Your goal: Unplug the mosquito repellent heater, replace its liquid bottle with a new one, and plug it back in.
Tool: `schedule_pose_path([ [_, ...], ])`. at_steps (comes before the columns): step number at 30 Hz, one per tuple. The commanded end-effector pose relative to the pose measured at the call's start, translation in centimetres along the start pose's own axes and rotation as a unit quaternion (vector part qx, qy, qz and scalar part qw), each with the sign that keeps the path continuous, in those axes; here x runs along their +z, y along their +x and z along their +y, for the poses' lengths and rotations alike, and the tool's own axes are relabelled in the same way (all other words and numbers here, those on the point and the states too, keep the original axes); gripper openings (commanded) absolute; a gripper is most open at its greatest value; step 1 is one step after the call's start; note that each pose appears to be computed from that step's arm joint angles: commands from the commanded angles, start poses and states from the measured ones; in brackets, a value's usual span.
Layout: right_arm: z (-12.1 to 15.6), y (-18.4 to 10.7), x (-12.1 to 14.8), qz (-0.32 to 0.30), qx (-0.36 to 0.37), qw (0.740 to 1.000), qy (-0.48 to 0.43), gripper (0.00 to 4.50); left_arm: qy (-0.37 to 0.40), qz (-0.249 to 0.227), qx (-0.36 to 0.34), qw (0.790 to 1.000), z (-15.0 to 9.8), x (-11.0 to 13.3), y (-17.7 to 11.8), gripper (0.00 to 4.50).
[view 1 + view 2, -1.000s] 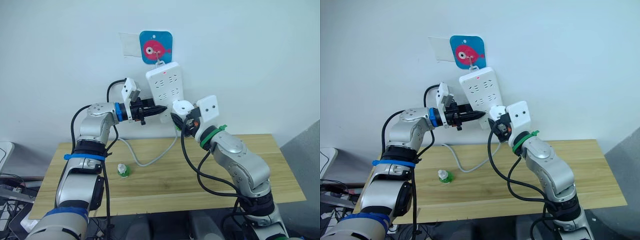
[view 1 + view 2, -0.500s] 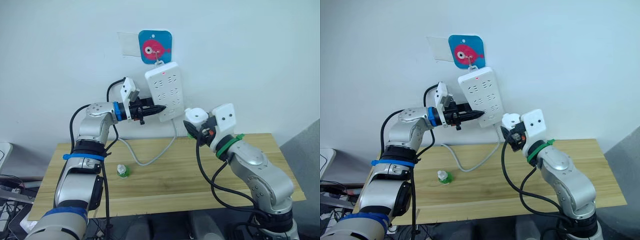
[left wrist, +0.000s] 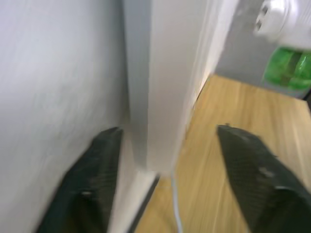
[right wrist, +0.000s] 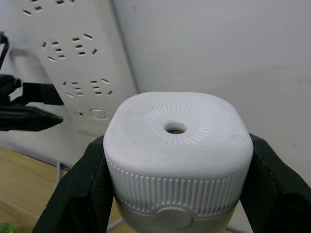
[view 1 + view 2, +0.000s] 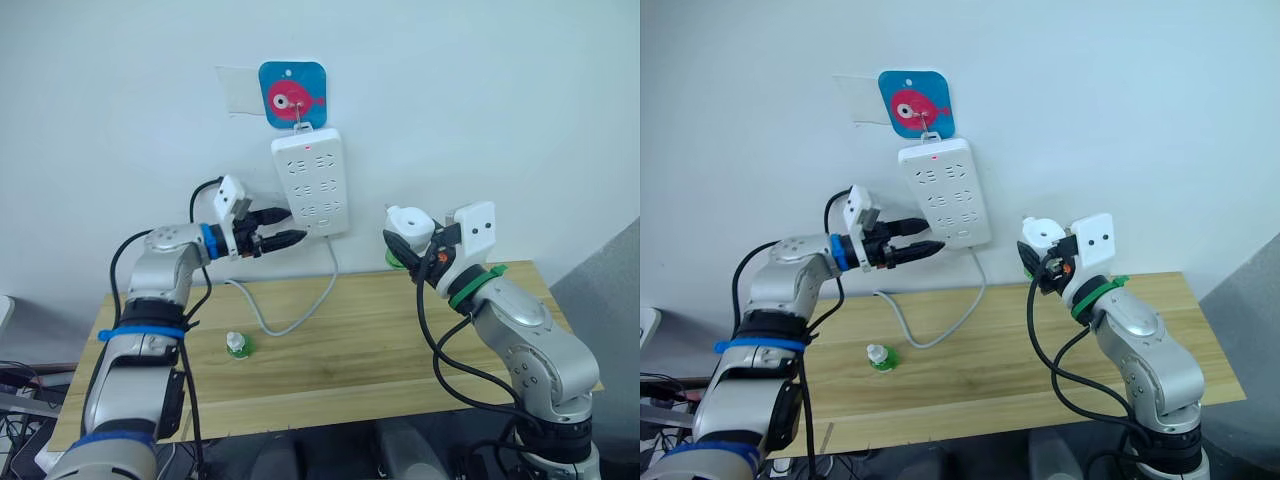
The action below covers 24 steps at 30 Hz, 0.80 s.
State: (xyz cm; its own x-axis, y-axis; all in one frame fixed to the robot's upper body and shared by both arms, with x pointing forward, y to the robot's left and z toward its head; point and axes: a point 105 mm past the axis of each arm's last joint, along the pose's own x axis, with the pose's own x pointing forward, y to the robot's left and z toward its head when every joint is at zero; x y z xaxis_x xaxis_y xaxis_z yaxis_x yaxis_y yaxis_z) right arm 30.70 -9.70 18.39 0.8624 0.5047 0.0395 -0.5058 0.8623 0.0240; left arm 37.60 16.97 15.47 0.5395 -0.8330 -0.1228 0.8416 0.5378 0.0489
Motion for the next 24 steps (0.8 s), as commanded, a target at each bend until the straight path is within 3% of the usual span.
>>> schedule_pose_path([
  [1, -0.2, -0.4, 0.6, -0.032, 0.007, 0.999, 0.021, 2.97, 0.018, -0.012, 0.029, 0.999, -0.3, 0.5, -2.2, 4.47],
  [6, -1.3, -0.1, 0.1, -0.035, -0.004, 0.997, 0.070, 2.97, 0.017, -0.012, 0.038, 0.999, -3.9, -0.7, -4.3, 4.47],
  [10, -2.5, 0.1, -0.8, -0.025, -0.020, 0.986, 0.164, 2.97, 0.120, -0.023, 0.029, 0.992, -8.4, -0.2, -2.9, 4.47],
  [12, -2.8, 0.0, -1.2, -0.019, -0.027, 0.976, 0.217, 2.97, 0.147, -0.055, 0.035, 0.987, -9.8, 0.7, -1.3, 4.47],
  [15, -3.0, 0.0, -1.3, -0.022, -0.034, 0.952, 0.304, 2.97, 0.174, -0.087, 0.032, 0.980, -11.2, 1.6, 0.5, 4.47],
  [19, -2.6, -0.2, -0.6, -0.045, -0.027, 0.893, 0.447, 2.97, 0.172, -0.150, 0.045, 0.973, -12.2, 3.2, 3.6, 4.47],
  [24, -1.6, -1.1, 0.0, -0.041, -0.004, 0.852, 0.522, 2.97, 0.125, -0.191, 0.025, 0.973, -13.6, 3.8, 6.3, 4.47],
])
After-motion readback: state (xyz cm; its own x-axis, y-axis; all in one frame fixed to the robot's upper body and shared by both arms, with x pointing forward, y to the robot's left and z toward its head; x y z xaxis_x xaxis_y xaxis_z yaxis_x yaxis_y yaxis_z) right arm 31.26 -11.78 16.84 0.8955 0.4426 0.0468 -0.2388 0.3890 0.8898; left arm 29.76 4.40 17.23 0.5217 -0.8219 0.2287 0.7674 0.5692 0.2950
